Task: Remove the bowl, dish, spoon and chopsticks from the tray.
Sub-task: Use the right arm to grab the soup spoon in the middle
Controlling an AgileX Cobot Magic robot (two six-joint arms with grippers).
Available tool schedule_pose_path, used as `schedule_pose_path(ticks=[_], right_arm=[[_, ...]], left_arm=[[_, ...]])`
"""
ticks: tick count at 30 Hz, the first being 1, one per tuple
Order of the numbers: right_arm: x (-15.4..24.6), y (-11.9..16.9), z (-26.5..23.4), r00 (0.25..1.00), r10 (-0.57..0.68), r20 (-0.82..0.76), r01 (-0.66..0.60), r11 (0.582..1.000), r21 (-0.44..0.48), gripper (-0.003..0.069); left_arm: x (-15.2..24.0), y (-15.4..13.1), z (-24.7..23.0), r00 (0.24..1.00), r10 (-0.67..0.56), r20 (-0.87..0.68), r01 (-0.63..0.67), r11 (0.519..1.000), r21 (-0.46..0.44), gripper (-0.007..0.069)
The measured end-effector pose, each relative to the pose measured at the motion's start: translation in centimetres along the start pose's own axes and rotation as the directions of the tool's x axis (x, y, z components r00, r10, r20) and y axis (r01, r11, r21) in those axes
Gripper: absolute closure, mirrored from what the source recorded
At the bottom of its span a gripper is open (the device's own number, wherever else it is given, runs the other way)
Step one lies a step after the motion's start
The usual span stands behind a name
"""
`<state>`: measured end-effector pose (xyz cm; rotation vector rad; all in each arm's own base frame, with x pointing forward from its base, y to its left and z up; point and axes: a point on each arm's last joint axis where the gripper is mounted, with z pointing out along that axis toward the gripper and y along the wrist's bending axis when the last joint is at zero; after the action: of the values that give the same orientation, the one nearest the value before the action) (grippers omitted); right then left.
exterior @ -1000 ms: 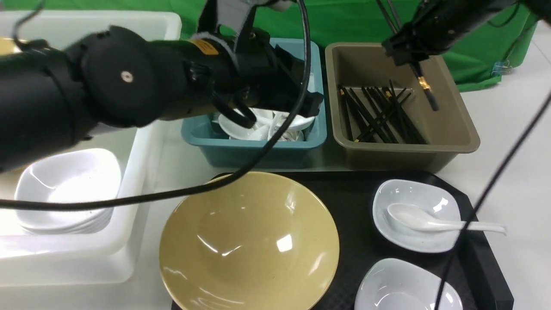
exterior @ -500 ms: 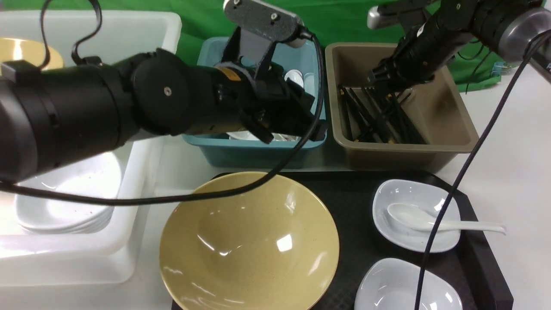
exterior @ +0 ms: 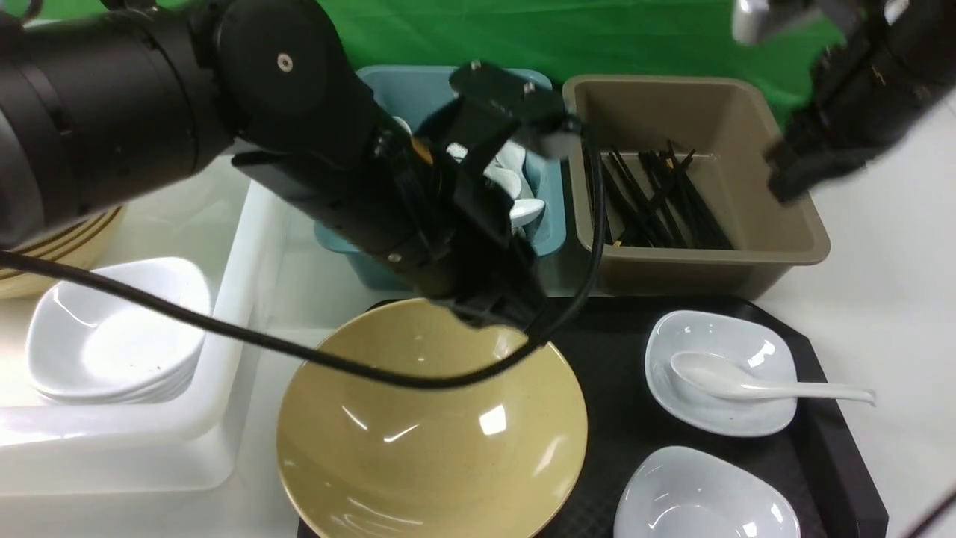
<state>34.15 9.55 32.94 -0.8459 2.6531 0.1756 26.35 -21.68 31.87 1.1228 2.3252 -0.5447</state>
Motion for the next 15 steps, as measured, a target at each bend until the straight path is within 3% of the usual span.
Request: schedule_pose_path(ticks=[7, 15], right_arm=[[4.4, 0.8, 7.1, 0.981, -0.143, -0.129, 0.137, 0.989, -0.055, 0.0266], [5.2, -0.3, 12.1, 0.956, -0.193, -0.219, 0.19, 0.981, -0.039, 0.0234]], left_arm=[[0.2, 0.0, 0.0, 1.0, -0.001, -0.018, 0.001, 1.0, 0.002, 0.0631], [0.1, 0.0, 0.0, 1.0, -0.002, -0.006, 0.002, 1.0, -0.004, 0.0631]])
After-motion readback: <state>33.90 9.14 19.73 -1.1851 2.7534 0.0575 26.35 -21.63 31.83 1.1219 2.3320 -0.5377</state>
